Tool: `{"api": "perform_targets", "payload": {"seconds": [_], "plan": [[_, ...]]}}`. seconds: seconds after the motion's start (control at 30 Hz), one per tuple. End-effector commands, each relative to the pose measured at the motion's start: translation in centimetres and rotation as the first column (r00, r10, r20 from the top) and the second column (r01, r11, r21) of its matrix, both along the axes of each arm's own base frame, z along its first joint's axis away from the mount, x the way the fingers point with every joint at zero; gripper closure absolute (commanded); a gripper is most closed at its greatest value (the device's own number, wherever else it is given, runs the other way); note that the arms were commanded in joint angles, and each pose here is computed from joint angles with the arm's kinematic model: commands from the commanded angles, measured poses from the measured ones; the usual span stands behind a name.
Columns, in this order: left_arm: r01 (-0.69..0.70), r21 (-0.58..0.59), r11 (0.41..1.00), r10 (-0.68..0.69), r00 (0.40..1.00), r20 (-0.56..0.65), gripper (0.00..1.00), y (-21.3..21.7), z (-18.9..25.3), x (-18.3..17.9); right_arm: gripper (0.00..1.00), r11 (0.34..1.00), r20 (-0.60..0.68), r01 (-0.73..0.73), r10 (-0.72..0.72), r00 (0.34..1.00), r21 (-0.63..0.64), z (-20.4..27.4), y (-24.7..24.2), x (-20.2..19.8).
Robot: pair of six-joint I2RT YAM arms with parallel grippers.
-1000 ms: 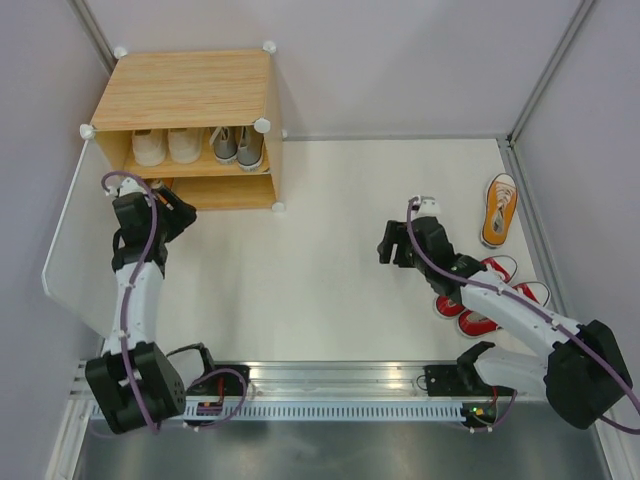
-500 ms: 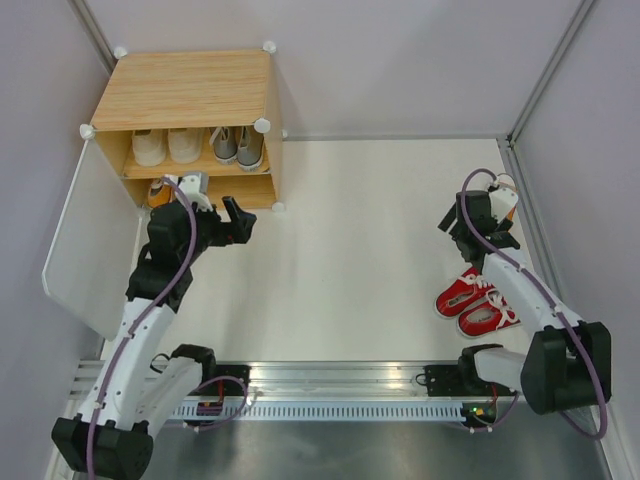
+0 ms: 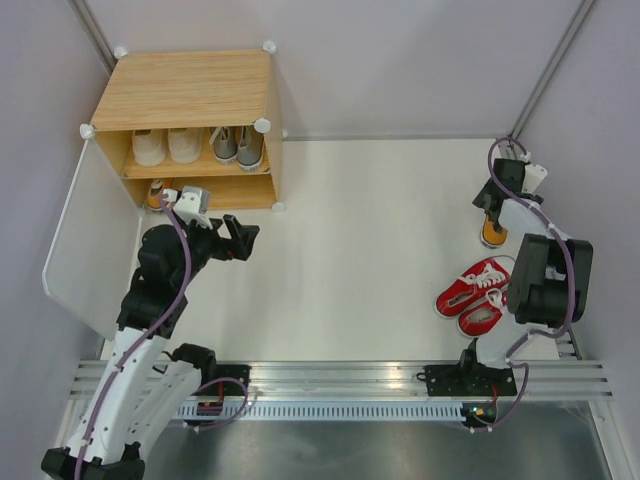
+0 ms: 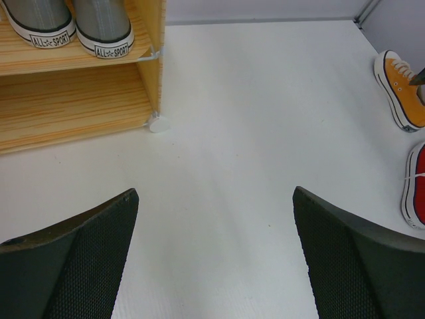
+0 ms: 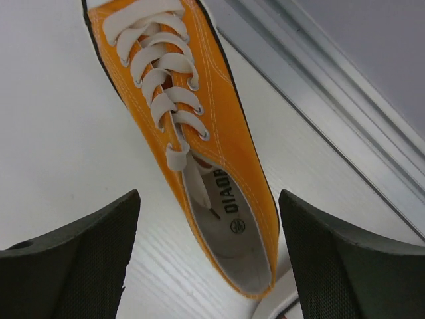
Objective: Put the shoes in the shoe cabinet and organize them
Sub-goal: Pick up the shoe from the center of the board.
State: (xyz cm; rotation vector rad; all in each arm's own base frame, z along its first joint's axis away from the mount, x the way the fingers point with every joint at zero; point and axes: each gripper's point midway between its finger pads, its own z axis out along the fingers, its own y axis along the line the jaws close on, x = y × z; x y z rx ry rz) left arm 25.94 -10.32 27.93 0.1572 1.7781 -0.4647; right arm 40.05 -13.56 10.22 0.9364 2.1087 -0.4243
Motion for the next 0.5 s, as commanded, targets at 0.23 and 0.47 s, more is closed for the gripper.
{"api": "perform_targets", "payload": {"seconds": [0.23, 0.47], "plan": [[-0.007, 0.044, 0.999, 0.004, 0.998, 0.06, 0.0, 0.2, 0.9, -0.3, 0.43, 0.996, -0.086, -0.054, 0.061, 0.994, 0.078, -5.7, -1.7, 1.8], [-0.007, 0.046, 0.999, 0.004, 0.998, 0.058, 0.0, 0.2, 0.7, -0.3, 0.99, 0.974, -0.008, -0.182, 0.185, 0.983, 0.136, -3.6, 2.6, 2.6]]}}
